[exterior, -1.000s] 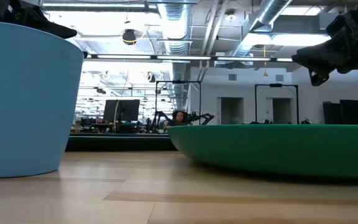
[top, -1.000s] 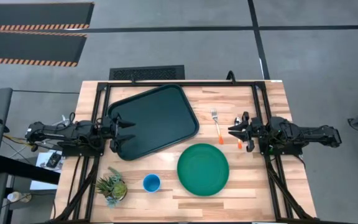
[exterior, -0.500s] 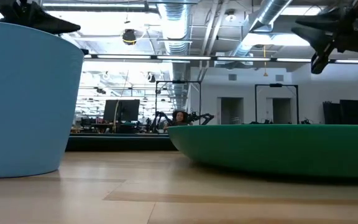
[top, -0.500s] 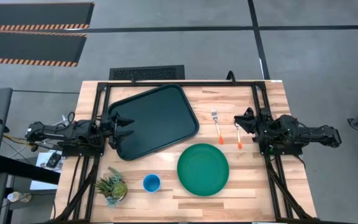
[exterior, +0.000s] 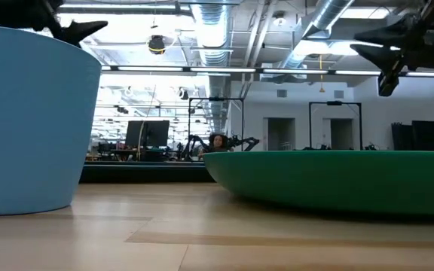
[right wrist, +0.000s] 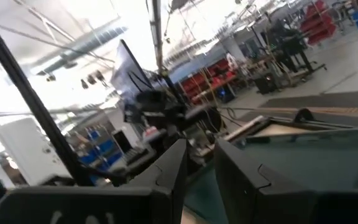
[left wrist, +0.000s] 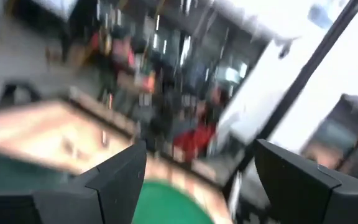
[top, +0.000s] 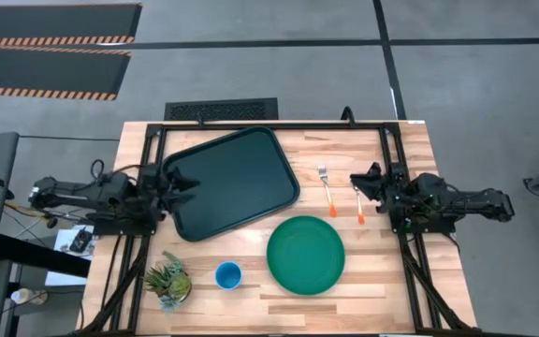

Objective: Pick and place plate/cup/fork/spoon on tray
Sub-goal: Put the blue cup on the top left of the black tray

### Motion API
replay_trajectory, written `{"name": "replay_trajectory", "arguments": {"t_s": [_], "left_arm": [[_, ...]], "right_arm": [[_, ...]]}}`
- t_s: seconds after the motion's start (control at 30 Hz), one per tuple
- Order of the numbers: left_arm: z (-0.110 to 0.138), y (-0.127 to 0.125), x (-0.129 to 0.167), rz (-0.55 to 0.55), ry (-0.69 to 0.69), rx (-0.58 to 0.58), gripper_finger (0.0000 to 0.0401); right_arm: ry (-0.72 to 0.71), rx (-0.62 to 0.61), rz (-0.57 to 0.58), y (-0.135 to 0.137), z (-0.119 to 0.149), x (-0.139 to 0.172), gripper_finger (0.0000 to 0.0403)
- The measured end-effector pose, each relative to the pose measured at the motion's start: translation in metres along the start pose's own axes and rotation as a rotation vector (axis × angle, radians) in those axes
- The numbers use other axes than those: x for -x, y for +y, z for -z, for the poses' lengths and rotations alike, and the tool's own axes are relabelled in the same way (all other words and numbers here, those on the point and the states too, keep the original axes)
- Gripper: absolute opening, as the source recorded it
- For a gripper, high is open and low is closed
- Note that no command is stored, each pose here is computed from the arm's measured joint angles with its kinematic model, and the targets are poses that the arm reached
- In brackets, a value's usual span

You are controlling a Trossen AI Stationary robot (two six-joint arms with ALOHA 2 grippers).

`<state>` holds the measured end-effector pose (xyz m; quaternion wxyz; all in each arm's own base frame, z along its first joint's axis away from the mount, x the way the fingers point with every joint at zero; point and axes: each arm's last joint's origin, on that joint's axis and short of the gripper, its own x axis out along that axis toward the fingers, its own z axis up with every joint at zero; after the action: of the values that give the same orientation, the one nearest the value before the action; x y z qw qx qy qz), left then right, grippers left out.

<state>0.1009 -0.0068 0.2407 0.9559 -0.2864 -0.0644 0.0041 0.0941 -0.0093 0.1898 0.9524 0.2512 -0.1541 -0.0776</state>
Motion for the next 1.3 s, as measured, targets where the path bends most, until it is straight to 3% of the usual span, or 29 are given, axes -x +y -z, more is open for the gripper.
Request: {"name": "replay_trajectory", "arguments": {"t_s": [0.3,0.53,0.73,0.97,1.3], "left_arm": [[-0.019,-0.030,-0.056,-0.191,0.659,0.002,0.0284],[0.004,-0.051,-0.112,-0.206,1.001,-0.108,0.0284],[0.040,-0.061,-0.147,-0.224,1.127,-0.147,0.0284],[0.079,-0.060,-0.162,-0.264,1.276,-0.102,0.0284],[0.093,-0.062,-0.158,-0.352,1.288,-0.208,0.0284]], "right_arm": [[0.043,0.010,0.031,-0.003,0.004,0.000,0.0108],[0.049,0.045,0.032,-0.003,0.005,0.000,0.0108],[0.055,0.046,0.032,-0.003,0.005,0.000,0.0108],[0.100,0.041,0.053,-0.005,0.010,0.001,0.0108],[0.108,0.037,0.056,-0.006,0.010,0.001,0.0108]]}}
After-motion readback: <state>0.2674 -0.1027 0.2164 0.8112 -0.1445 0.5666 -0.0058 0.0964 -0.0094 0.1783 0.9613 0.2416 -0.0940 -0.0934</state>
